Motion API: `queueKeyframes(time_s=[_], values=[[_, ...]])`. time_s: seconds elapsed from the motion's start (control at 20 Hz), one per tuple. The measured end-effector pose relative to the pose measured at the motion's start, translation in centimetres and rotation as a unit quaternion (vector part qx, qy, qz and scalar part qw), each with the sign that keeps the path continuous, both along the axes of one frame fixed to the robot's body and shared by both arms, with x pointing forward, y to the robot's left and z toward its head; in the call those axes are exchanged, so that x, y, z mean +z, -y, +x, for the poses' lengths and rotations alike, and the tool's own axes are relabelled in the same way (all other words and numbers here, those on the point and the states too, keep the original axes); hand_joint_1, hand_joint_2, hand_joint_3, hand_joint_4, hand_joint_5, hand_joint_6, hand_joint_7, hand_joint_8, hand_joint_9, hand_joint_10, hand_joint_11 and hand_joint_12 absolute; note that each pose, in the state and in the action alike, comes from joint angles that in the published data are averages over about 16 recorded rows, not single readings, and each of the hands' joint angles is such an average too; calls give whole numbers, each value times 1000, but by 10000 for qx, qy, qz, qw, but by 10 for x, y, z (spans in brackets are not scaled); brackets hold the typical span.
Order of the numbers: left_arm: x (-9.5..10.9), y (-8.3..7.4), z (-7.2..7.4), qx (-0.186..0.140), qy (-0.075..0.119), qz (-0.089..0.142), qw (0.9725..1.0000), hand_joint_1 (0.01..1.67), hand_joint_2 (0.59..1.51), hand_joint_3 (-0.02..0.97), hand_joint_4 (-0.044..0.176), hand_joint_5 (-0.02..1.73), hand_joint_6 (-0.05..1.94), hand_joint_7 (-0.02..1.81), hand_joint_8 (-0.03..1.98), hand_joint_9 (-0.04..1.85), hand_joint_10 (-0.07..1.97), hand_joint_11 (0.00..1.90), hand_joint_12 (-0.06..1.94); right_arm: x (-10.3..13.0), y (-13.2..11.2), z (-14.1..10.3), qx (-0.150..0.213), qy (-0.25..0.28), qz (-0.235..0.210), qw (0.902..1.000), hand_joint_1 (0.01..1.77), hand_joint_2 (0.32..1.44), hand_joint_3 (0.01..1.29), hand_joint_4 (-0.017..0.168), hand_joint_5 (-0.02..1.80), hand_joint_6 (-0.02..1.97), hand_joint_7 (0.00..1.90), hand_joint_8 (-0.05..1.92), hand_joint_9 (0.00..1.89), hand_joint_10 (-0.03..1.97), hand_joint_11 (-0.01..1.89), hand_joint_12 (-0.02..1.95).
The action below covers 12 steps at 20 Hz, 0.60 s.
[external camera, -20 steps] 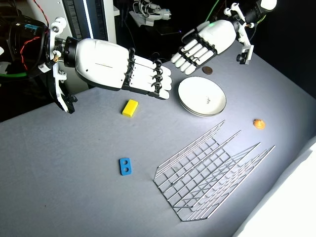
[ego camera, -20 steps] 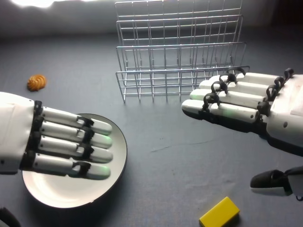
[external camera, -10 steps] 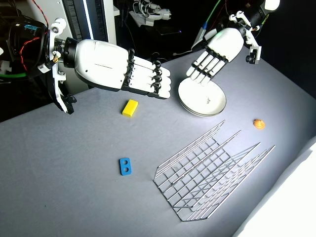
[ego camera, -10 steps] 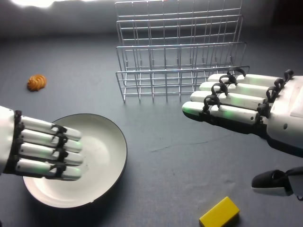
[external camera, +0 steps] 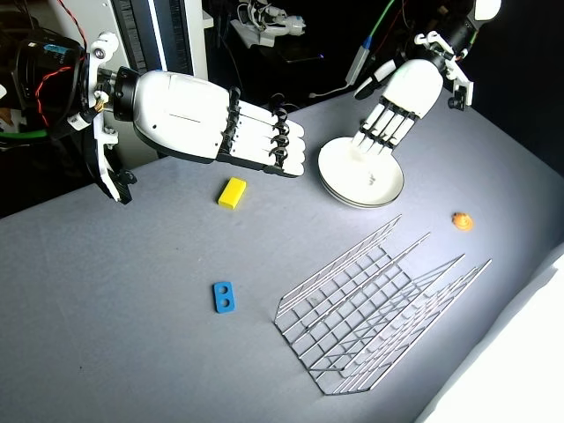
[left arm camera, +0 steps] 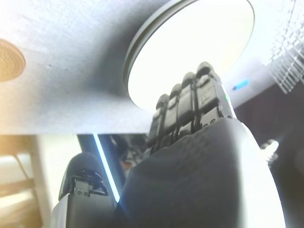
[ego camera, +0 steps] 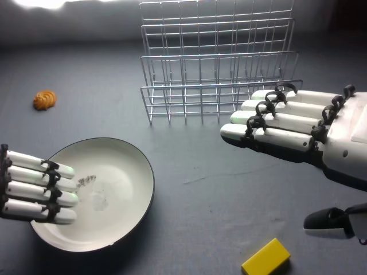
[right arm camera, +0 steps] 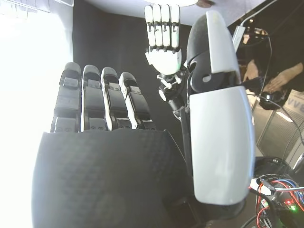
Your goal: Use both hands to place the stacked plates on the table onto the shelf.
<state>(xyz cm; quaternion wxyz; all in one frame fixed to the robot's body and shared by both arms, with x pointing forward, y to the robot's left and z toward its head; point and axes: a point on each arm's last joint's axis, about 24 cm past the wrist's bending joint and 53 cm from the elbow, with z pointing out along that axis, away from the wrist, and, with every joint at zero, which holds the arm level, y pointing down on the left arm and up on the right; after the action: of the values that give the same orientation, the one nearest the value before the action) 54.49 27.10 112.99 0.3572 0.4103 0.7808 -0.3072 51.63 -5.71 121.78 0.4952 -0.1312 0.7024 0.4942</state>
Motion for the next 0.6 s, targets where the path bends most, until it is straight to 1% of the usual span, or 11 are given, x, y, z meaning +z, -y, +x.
queueKeyframes(time_s=[0.35, 0.6], values=[[-12, -3, 6, -7, 6, 80, 10000, 18, 1162, 15, -1, 21, -13, 10, -10, 18, 8, 15, -11, 0, 0, 0, 1, 18, -12, 10000, 1050, 998, 23, 0, 20, 17, 21, 13, 19, 5, 14, 16], [-19, -10, 17, 185, 62, 172, 9997, 18, 1164, 16, 0, 20, -10, 10, -9, 20, 8, 15, -12, 0, 0, 0, 2, 27, -21, 10000, 1049, 1005, 23, 0, 20, 17, 21, 13, 19, 5, 14, 17]])
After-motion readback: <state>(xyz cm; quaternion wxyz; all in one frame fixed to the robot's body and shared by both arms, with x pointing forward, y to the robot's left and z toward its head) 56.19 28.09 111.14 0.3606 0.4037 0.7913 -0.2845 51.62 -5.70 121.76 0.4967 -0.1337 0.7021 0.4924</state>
